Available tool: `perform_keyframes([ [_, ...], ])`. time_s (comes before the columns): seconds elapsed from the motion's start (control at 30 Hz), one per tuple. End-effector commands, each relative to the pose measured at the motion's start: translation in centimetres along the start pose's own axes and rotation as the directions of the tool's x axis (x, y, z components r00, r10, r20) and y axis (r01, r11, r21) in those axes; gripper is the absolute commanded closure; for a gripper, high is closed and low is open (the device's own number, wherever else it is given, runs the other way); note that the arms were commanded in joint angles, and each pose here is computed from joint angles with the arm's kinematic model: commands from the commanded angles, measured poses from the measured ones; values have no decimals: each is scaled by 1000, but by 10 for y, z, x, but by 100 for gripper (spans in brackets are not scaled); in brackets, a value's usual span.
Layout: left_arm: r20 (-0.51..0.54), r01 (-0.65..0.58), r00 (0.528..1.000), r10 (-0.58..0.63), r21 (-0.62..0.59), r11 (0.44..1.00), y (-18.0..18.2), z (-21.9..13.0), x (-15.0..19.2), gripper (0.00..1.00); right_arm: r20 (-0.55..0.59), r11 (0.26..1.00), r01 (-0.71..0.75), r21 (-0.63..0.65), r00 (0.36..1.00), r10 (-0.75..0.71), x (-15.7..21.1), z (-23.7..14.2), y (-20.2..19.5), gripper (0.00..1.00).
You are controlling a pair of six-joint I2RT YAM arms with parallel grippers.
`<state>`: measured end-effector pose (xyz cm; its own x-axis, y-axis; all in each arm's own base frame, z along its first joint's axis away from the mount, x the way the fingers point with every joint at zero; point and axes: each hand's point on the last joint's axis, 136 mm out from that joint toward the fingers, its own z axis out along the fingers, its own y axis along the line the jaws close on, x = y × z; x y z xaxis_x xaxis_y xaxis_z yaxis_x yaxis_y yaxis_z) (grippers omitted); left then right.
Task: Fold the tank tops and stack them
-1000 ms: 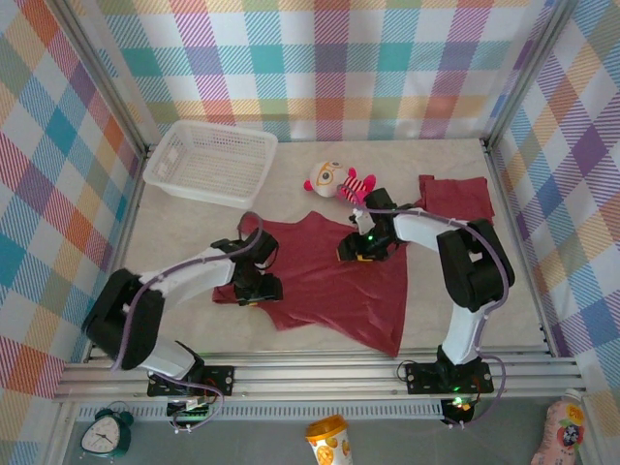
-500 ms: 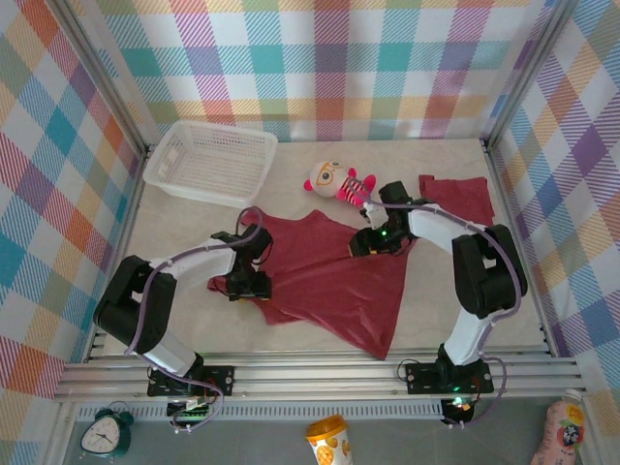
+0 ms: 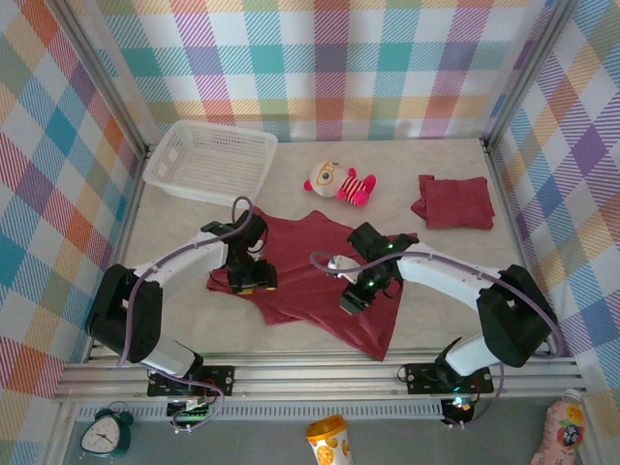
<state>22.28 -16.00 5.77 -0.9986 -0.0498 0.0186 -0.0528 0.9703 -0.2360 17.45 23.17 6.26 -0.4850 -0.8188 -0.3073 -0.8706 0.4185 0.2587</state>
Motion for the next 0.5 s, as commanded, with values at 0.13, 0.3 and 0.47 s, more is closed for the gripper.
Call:
perform_keyframes([
  [0.13,-79,-35,996,28,-90,995,14,34,-8,43,-159,991,119,67,982,-107,28,25,-16,58],
  [0.3,-111,-23,994,18,-43,999,9,36,-6,43,-241,979,182,88,958,-157,62,26,-10,56],
  [0.47,-47,-68,997,68,-12,998,-10,-2,-23,41,-350,970,224,97,920,-177,90,29,-5,53],
])
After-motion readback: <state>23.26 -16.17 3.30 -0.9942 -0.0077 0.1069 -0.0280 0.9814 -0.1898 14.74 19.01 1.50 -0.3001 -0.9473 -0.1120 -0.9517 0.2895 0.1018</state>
